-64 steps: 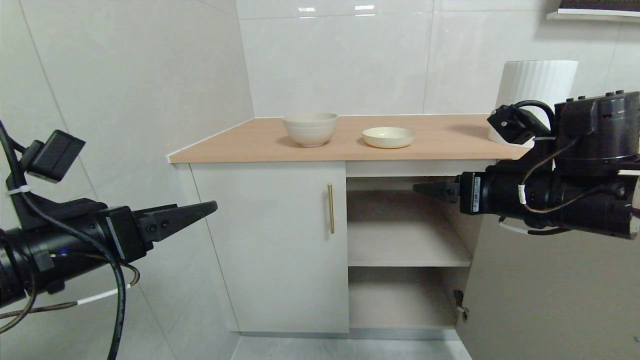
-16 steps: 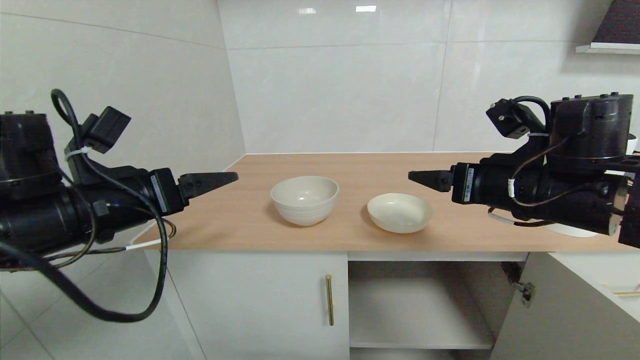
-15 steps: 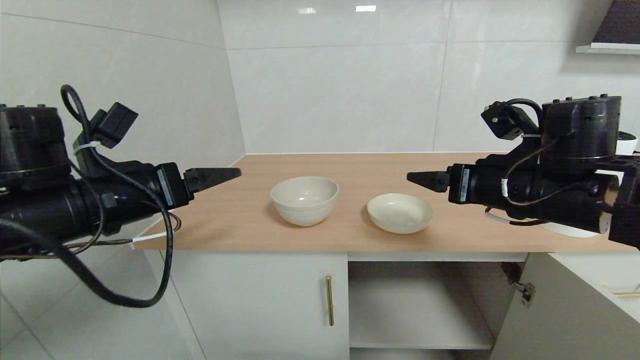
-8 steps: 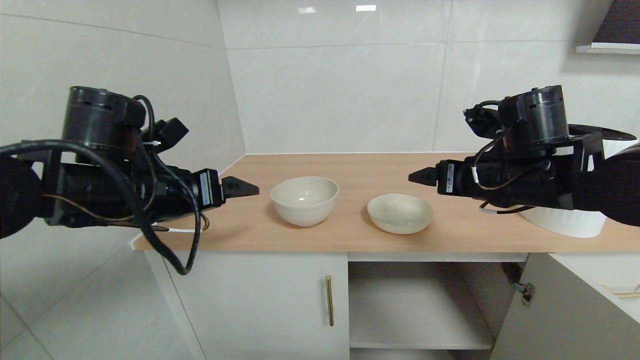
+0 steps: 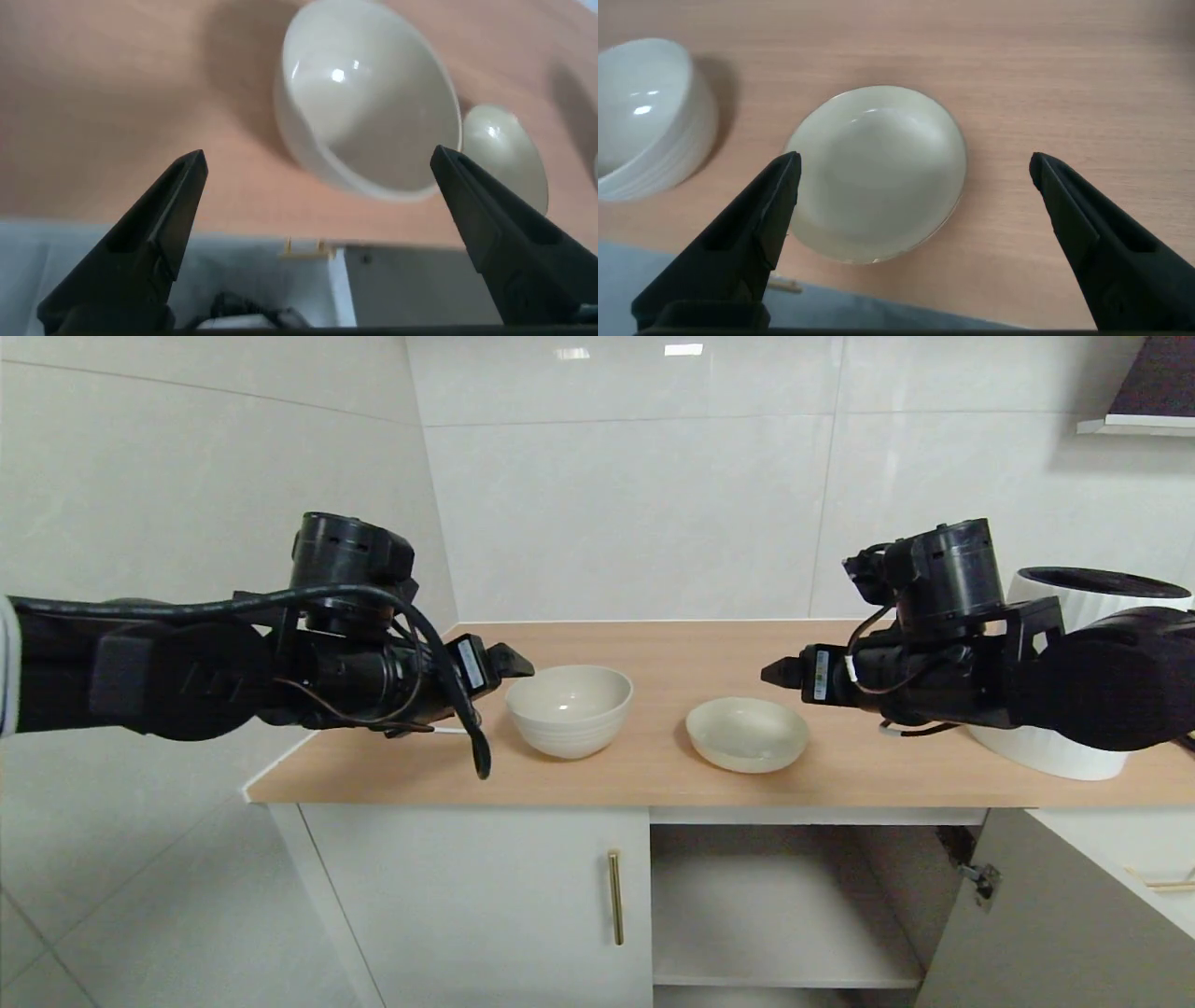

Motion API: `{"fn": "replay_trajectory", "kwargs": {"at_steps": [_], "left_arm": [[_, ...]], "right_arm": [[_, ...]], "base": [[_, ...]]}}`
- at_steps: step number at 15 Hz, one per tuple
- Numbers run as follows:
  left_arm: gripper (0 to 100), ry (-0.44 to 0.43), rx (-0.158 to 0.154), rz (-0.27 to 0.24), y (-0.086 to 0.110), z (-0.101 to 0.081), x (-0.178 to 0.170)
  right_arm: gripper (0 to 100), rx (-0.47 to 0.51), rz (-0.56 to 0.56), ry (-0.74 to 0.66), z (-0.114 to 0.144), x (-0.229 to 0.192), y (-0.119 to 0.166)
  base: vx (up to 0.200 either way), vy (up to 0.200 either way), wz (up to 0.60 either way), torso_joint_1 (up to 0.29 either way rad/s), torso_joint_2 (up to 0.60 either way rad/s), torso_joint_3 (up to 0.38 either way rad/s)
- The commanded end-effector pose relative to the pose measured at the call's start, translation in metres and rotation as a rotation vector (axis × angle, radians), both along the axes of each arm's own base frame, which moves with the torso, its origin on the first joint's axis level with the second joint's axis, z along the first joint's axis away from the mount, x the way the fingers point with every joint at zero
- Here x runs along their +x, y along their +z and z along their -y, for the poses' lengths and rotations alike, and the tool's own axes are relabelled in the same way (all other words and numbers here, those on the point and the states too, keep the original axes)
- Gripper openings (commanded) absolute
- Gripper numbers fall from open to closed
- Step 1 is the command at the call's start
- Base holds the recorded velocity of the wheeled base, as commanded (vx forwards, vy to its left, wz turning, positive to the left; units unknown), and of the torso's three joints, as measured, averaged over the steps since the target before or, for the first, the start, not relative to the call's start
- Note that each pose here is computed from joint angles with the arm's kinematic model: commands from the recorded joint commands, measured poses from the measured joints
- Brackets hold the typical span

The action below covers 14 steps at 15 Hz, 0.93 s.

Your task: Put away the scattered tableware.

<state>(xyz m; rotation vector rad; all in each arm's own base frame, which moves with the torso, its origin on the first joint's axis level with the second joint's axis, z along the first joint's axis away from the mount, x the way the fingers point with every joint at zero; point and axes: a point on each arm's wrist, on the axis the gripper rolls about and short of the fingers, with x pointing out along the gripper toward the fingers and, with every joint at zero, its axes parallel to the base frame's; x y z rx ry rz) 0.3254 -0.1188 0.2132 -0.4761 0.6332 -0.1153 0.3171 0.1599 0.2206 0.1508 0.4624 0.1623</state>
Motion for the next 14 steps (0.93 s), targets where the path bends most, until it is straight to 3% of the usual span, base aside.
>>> {"fn": "replay_trajectory", "kwargs": {"at_steps": [1, 7, 8, 12, 14], "left_arm": [[100, 0.019, 0.030, -0.037, -0.029, 0.008, 0.020], [100, 0.037, 0.045, -0.043, -0.042, 0.011, 0.029], [0, 0.035, 0.047, -0.045, -0.043, 0.011, 0.029], [0, 0.035, 0.041, -0.036, -0.040, 0.011, 0.028], [0, 0.035, 0.028, -0.010, -0.028, 0.009, 0.021]], "right_arm": [[100, -0.012, -0.019, -0.008, -0.001, 0.006, -0.008], [100, -0.012, -0.020, -0.006, -0.001, 0.005, -0.009], [100, -0.013, -0.022, -0.008, -0.001, 0.006, -0.009], [100, -0.011, -0.018, -0.006, -0.001, 0.004, -0.007], [100, -0.010, -0.016, -0.006, 0.000, 0.004, -0.007]], "base": [[0.000, 0.000, 0.00, 0.000, 0.00, 0.000], [0.000, 0.000, 0.00, 0.000, 0.00, 0.000], [0.000, 0.000, 0.00, 0.000, 0.00, 0.000], [0.000, 0.000, 0.00, 0.000, 0.00, 0.000], [0.000, 0.000, 0.00, 0.000, 0.00, 0.000]]}}
